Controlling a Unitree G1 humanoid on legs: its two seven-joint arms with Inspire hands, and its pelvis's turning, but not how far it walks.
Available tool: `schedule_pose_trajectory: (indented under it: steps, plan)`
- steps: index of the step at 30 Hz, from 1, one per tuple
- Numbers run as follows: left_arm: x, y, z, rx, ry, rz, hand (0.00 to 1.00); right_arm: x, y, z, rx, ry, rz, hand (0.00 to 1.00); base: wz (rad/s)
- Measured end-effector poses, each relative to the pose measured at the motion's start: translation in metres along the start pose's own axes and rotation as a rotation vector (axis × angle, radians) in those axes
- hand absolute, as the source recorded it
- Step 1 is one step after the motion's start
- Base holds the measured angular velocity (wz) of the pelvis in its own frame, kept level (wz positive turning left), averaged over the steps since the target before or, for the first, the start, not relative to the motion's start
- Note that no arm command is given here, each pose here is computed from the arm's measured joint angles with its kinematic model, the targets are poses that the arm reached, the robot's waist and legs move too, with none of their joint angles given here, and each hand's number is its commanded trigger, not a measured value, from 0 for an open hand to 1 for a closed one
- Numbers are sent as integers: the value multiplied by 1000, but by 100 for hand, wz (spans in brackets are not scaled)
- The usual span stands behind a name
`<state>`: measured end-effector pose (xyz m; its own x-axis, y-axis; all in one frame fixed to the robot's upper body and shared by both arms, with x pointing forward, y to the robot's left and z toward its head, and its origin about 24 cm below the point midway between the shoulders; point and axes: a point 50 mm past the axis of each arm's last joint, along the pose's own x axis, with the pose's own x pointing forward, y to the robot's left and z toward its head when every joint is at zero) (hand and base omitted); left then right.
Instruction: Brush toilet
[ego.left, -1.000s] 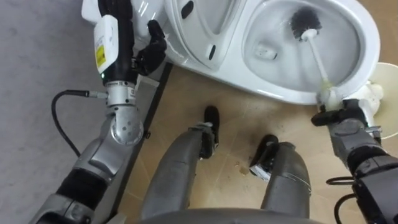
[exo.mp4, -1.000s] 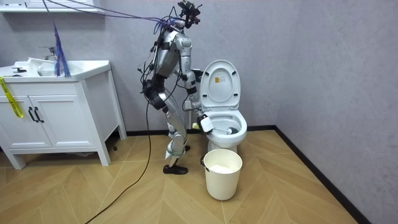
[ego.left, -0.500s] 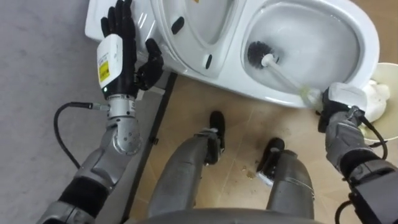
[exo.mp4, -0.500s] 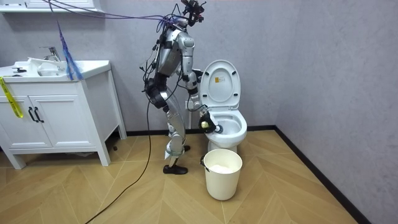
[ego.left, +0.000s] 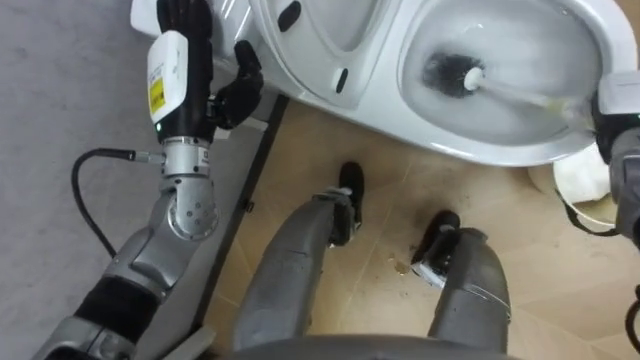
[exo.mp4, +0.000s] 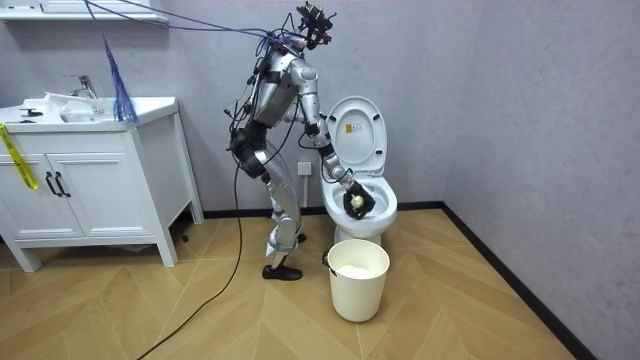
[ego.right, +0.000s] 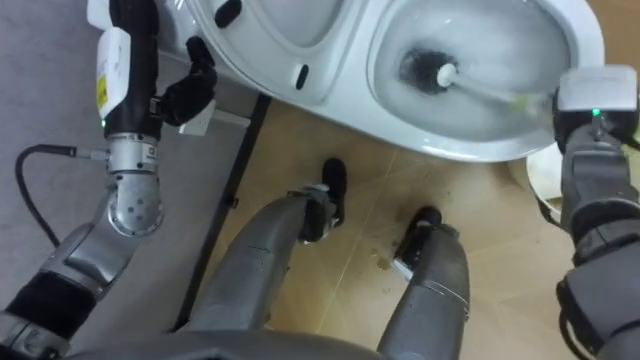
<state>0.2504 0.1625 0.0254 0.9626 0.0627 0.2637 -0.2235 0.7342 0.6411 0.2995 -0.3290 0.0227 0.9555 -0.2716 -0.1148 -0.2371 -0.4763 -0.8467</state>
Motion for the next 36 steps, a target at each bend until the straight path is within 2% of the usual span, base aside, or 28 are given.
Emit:
schedule_pose_trajectory:
  steps: [3,7,11,14,17,21,24,26,27,29,31,34,36]
  plan:
    - [-1,-4,-1,3,4,-26,0,-1,-5,21,-38,-53,-51,100,6]
    - [-8,-9,-4,-6,25,-52,0,-19,19,51,-12,-78,38,100,-1]
    - [-20,-23,-13,-20,103,-84,0,-45,47,73,132,-22,166,100,-3]
    - [-30,-25,-18,-60,150,-86,0,-56,58,86,277,32,247,100,-12]
    - [-34,-21,-21,-81,172,-65,0,-61,62,92,360,59,289,100,-2]
    - [-32,-19,-19,-123,181,-40,0,-55,60,87,414,103,296,100,-8]
    - [-26,-10,-11,-162,153,-10,0,-53,63,82,661,205,301,100,12]
    - [-19,-1,-5,-159,102,12,0,-50,62,77,1018,374,317,100,19]
    - [-18,0,-4,-160,96,17,0,-48,62,76,1117,420,329,100,24]
    - [-13,0,0,-170,80,20,0,-48,67,65,1434,598,385,100,15]
    - [-9,-1,5,-185,62,27,0,-49,71,59,1612,677,437,100,9]
    - [-2,0,11,-199,32,39,0,-53,72,75,1936,782,533,100,7]
    - [-1,0,10,-198,35,47,0,-52,68,82,2059,801,571,100,0]
